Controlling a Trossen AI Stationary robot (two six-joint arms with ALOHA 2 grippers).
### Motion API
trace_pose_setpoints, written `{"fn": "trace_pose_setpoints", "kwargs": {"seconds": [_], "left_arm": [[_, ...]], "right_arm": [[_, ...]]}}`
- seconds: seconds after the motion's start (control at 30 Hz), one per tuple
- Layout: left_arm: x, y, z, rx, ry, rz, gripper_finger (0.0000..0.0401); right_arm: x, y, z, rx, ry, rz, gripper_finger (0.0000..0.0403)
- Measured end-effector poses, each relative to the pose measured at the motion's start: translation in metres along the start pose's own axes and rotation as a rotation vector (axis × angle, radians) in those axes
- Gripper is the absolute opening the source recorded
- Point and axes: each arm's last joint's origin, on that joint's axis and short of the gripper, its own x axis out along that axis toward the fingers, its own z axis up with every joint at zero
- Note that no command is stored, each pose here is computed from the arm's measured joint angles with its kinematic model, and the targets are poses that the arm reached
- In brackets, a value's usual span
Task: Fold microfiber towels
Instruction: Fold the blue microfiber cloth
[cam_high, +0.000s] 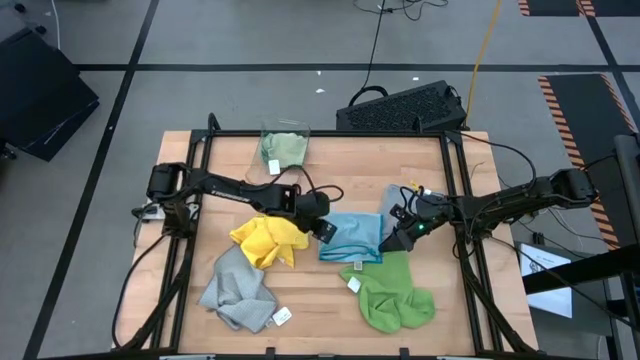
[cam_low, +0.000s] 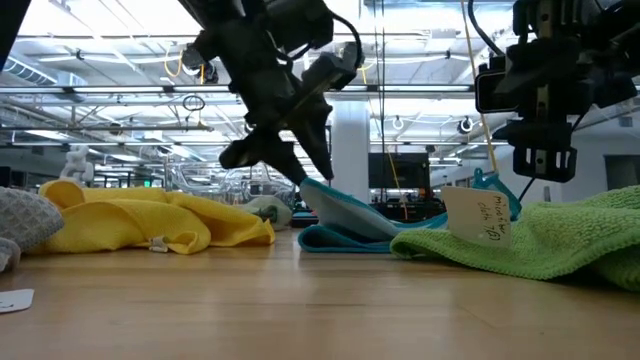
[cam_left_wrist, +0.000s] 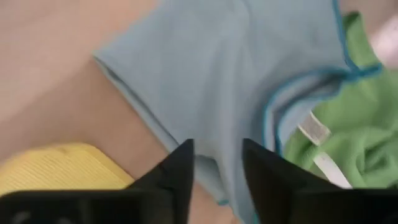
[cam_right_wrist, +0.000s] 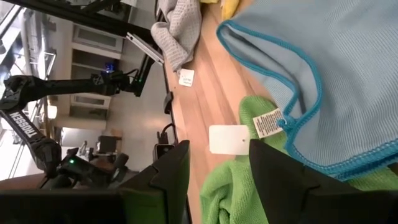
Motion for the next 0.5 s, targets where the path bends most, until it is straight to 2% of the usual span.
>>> {"fn": "trace_pose_setpoints", "kwargs": {"seconds": [0.13,0.23,0.33,0.5], "left_arm": [[-0.001,0.008,0.010,-0.053,-0.016,0.019,0.0207],[-0.002,0.013,0.015,-0.103,-0.024,0.030,0.0237],[-0.004,0.019,0.023,-0.126,-0.037,0.035,0.0248],[-0.006,0.028,0.035,-0.161,-0.061,0.038,0.0244]], "right_arm": [[0.000,0.000,0.000,0.020,0.003,-0.003,0.0159],[0.000,-0.001,0.000,0.026,0.004,-0.005,0.0159],[0.000,-0.002,-0.001,0.040,0.008,-0.017,0.0159],[0.000,-0.001,0.001,0.098,-0.008,-0.041,0.0159]]}}
